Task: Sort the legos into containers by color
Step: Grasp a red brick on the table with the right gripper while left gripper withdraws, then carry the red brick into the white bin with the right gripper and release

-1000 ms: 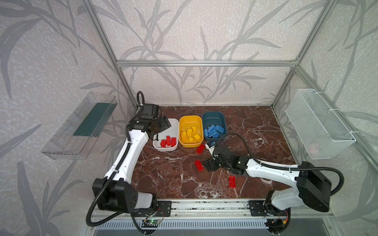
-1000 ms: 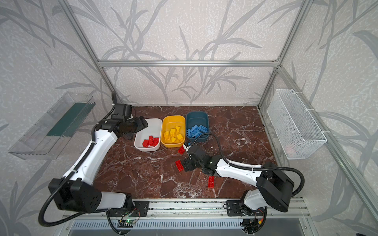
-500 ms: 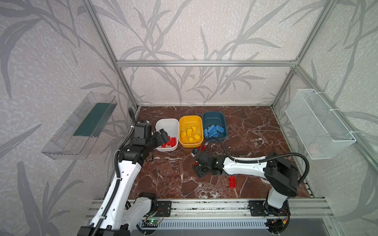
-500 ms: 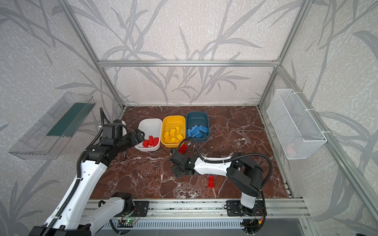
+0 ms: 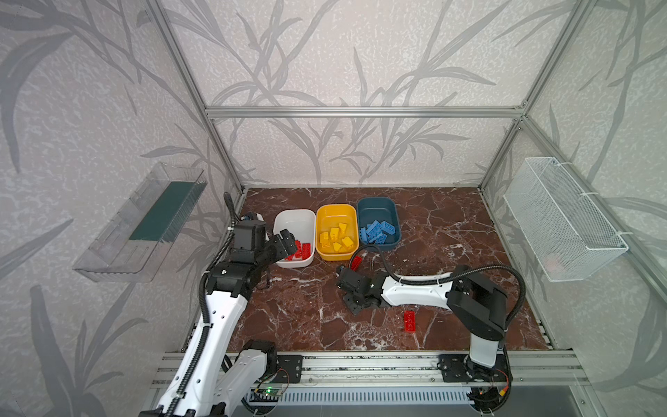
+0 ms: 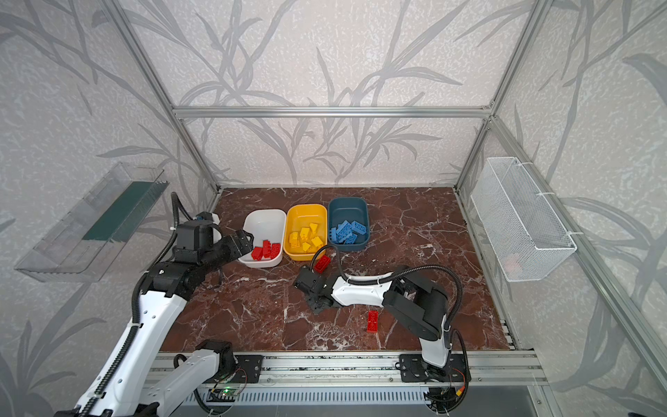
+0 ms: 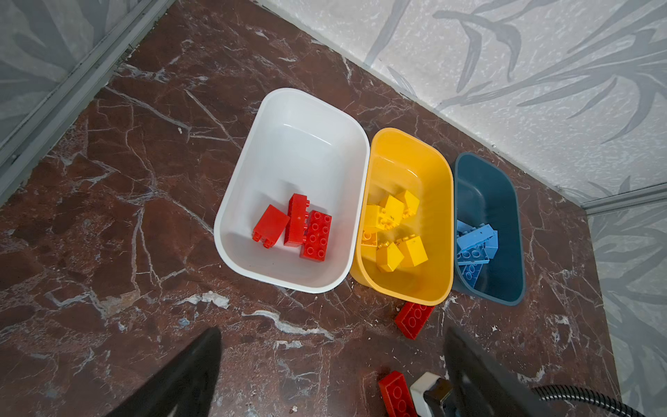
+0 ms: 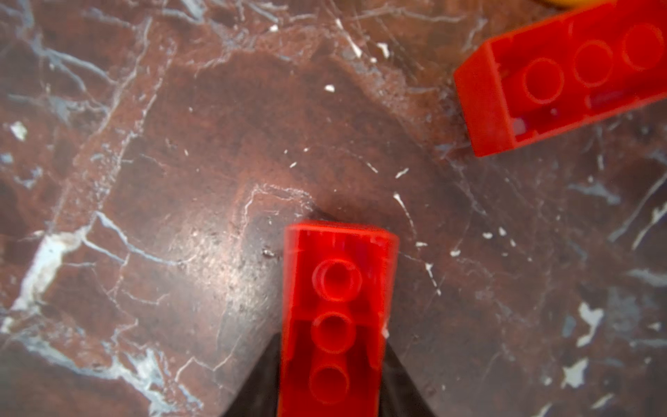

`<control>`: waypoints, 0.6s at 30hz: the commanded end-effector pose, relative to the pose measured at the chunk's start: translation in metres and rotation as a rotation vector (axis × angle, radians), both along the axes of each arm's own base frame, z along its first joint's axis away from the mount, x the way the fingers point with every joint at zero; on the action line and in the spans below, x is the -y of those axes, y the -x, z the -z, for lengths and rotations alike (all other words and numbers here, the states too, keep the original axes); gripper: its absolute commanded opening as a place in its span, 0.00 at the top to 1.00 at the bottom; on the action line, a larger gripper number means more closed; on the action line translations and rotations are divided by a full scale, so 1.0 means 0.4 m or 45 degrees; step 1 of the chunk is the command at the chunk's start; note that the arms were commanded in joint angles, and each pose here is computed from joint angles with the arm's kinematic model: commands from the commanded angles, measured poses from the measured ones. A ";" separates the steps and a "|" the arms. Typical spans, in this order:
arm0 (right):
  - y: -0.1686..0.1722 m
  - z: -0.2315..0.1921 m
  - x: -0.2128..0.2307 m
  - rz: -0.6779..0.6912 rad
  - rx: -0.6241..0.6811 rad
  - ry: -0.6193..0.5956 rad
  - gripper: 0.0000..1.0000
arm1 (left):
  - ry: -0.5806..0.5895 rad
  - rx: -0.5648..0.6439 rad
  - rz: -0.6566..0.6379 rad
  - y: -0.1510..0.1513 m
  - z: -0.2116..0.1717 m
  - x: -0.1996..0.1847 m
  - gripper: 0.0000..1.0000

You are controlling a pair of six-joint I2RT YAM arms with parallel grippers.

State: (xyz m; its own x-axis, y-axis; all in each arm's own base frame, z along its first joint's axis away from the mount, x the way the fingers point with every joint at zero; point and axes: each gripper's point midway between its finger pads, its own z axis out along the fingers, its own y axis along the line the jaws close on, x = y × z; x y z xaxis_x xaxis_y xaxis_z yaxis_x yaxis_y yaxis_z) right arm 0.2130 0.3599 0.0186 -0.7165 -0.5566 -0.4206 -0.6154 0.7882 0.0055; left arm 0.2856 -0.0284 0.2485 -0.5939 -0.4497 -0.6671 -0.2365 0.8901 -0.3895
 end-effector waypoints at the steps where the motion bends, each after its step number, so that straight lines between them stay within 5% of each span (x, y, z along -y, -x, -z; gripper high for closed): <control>1: 0.003 0.005 0.017 -0.007 0.004 0.064 0.72 | -0.021 0.041 0.000 0.001 -0.015 -0.005 0.05; 10: -0.012 -0.093 -0.030 -0.100 0.054 -0.009 0.79 | 0.025 0.087 0.037 0.006 -0.075 0.013 0.05; 18: -0.043 -0.216 -0.162 -0.215 0.094 -0.305 0.80 | 0.033 0.218 -0.009 0.042 -0.161 -0.004 0.04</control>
State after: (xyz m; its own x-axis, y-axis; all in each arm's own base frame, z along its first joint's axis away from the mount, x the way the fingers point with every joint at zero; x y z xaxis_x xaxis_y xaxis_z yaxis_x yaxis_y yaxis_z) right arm 0.2234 0.4021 0.0687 -0.6367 -0.5803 -0.5078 -0.7046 0.7054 0.0775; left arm 0.2781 -0.0304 0.2916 -0.5193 -0.4620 -0.7190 -0.1807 0.8816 -0.4359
